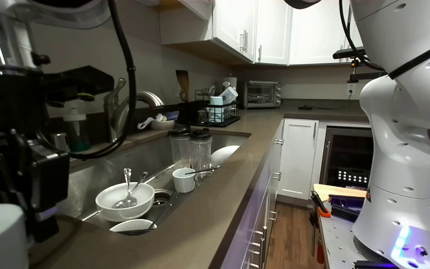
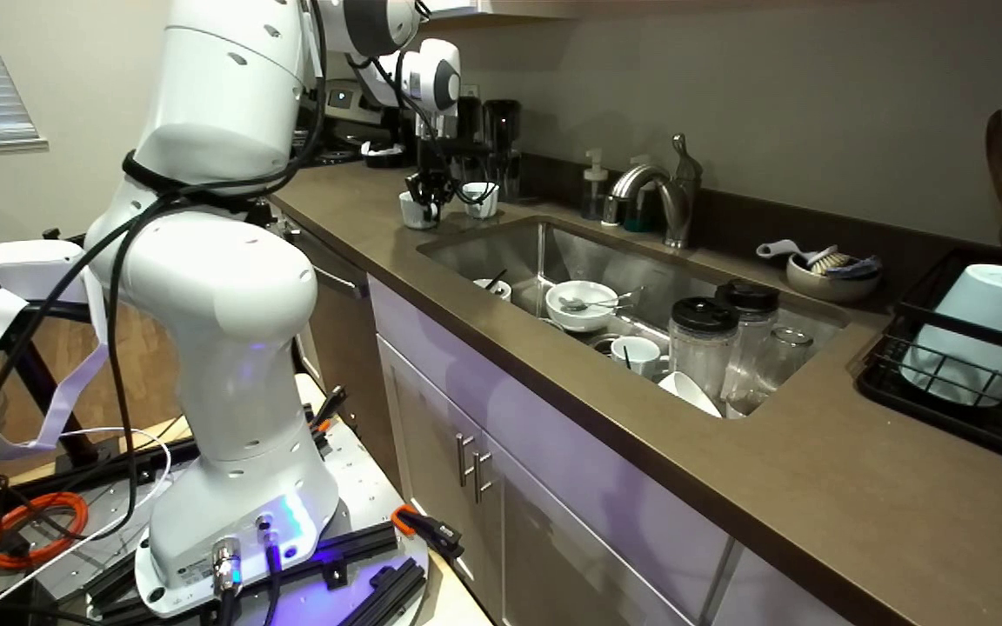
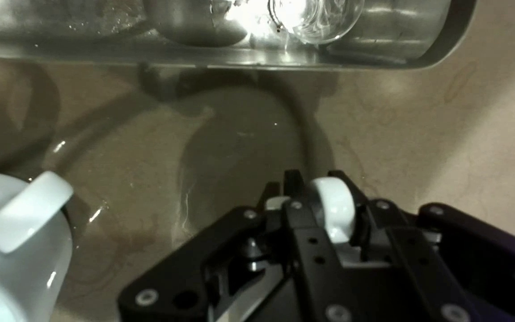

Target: Pour the water from the mug towards the edge into the sink

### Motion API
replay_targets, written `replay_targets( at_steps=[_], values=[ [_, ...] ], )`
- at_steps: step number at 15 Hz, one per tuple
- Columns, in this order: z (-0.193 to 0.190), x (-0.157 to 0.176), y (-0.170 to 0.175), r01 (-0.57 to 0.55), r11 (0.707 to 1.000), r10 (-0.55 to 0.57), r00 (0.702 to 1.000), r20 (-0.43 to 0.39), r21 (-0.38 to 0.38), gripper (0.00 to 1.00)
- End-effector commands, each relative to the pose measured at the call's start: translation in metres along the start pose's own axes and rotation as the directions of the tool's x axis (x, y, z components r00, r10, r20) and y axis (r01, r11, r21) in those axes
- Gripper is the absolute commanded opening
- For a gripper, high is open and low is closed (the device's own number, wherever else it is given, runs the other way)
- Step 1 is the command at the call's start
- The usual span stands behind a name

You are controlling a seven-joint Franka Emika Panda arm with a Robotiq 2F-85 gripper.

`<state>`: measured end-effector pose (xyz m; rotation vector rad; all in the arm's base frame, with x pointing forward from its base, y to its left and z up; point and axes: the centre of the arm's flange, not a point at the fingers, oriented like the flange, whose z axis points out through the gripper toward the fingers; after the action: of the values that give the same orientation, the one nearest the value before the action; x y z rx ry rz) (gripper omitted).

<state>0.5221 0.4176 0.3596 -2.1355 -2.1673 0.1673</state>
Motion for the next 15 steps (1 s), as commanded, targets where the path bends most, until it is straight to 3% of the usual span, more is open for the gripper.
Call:
replay_targets(
  at_steps=[1, 15],
  values=[
    [-0.003, -0.003, -0.001, 0.021, 1.000, -0.021, 1.000, -0.022, -0.012, 0.04],
    [-0.017, -0.024, -0.004, -0.006, 1.000, 0.006, 1.000, -0.015, -0.030, 0.07]
  ],
)
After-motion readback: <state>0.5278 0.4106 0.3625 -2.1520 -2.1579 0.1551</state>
